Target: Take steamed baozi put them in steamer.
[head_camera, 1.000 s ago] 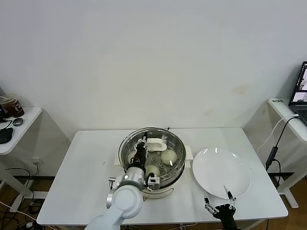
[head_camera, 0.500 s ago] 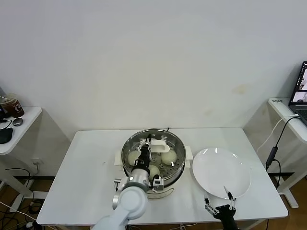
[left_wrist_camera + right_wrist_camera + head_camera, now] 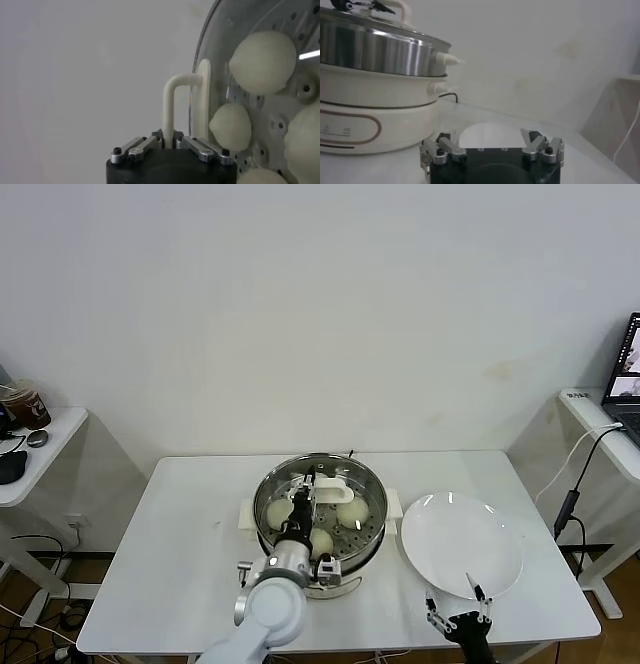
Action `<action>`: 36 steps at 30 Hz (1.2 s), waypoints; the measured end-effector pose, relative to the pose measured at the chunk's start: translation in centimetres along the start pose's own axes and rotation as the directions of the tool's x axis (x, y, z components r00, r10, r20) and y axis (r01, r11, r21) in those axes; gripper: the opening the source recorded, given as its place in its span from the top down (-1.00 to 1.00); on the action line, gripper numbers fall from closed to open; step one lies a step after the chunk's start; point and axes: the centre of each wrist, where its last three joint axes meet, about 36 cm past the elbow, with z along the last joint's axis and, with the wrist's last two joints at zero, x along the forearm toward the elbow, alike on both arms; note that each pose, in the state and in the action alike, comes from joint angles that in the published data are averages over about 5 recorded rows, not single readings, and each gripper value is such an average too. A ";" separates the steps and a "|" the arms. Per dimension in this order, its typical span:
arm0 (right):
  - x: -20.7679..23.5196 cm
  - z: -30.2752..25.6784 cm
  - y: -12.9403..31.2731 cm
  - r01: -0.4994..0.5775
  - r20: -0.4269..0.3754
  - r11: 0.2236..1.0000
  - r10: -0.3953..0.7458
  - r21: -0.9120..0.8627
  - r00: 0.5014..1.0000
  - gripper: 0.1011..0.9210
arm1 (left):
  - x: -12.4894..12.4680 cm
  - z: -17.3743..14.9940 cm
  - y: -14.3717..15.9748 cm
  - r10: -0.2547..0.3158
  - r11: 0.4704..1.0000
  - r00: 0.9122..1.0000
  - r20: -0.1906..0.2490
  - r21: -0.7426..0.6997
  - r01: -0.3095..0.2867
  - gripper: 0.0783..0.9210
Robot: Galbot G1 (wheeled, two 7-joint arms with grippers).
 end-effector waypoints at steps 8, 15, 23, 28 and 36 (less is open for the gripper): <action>0.1 -0.1 0.0 0.007 -0.003 1.000 -0.007 0.003 1.000 -0.76 | 1.9 0.8 0.6 -0.016 0.992 0.999 0.044 0.127 0.010 -0.06; 0.2 -0.4 0.1 0.023 -0.002 1.000 -0.023 0.007 1.000 -0.76 | 5.2 2.0 1.5 -0.018 0.931 0.989 0.147 0.363 -0.038 -0.53; 0.1 -0.8 0.2 0.036 0.006 0.999 -0.036 0.001 0.999 -0.76 | 10.4 4.4 1.4 -0.086 0.731 0.962 0.261 0.673 -0.117 -0.76; 0.3 -1.1 -0.2 0.032 0.002 0.999 -0.032 -0.007 0.999 -0.76 | 14.5 7.0 0.7 -0.145 0.544 0.967 0.207 0.833 -0.097 -0.77; 0.8 -1.9 -1.3 0.029 -0.022 0.999 -0.029 -0.034 0.999 -0.76 | 20.1 10.2 -1.9 -0.109 0.237 0.994 0.000 0.971 0.026 -0.77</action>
